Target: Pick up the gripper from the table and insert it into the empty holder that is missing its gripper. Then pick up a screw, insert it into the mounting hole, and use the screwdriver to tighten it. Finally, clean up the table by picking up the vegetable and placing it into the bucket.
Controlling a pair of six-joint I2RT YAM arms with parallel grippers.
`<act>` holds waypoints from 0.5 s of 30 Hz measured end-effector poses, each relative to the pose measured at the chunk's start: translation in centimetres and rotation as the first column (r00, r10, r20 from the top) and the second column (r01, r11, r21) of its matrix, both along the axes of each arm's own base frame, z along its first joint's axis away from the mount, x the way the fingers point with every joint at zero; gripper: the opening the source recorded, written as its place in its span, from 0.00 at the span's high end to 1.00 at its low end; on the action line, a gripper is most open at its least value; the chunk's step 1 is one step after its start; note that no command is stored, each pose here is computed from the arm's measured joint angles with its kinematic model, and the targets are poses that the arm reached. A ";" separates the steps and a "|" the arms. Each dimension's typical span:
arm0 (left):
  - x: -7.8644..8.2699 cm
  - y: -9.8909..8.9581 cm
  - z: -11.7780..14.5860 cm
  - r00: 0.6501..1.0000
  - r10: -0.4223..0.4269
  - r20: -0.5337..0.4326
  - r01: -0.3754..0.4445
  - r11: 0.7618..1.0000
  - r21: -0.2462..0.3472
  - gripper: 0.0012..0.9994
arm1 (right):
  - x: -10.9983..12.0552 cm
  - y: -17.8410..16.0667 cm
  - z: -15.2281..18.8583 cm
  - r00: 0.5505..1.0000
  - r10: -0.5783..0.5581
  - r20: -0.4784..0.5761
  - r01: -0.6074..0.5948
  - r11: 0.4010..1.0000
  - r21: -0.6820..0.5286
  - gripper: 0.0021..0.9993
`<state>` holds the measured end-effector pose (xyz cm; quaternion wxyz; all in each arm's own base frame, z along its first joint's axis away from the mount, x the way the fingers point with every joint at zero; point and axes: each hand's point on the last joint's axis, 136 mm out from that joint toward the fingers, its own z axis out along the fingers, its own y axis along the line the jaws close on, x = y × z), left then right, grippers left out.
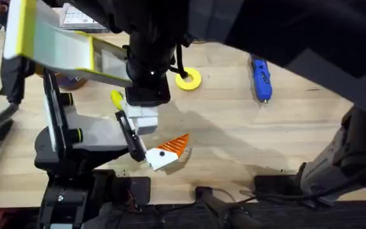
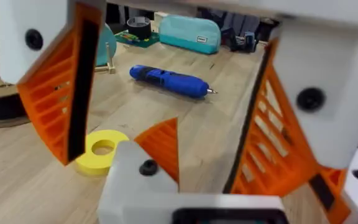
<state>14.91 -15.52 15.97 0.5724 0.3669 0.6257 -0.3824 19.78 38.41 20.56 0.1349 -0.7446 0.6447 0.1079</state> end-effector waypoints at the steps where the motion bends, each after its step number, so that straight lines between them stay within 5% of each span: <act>1: 0.0 0.0 0.0 1.000 0.000 0.000 0.000 1.000 0.000 0.01 | 0.0 0.0 0.0 1.000 -0.001 0.000 0.001 1.000 0.000 0.00; 15: 0.0 0.0 0.0 1.000 0.000 0.000 0.000 1.000 0.000 0.01 | 3.0 -2.8 3.4 0.994 -0.096 0.043 0.093 0.993 0.071 0.00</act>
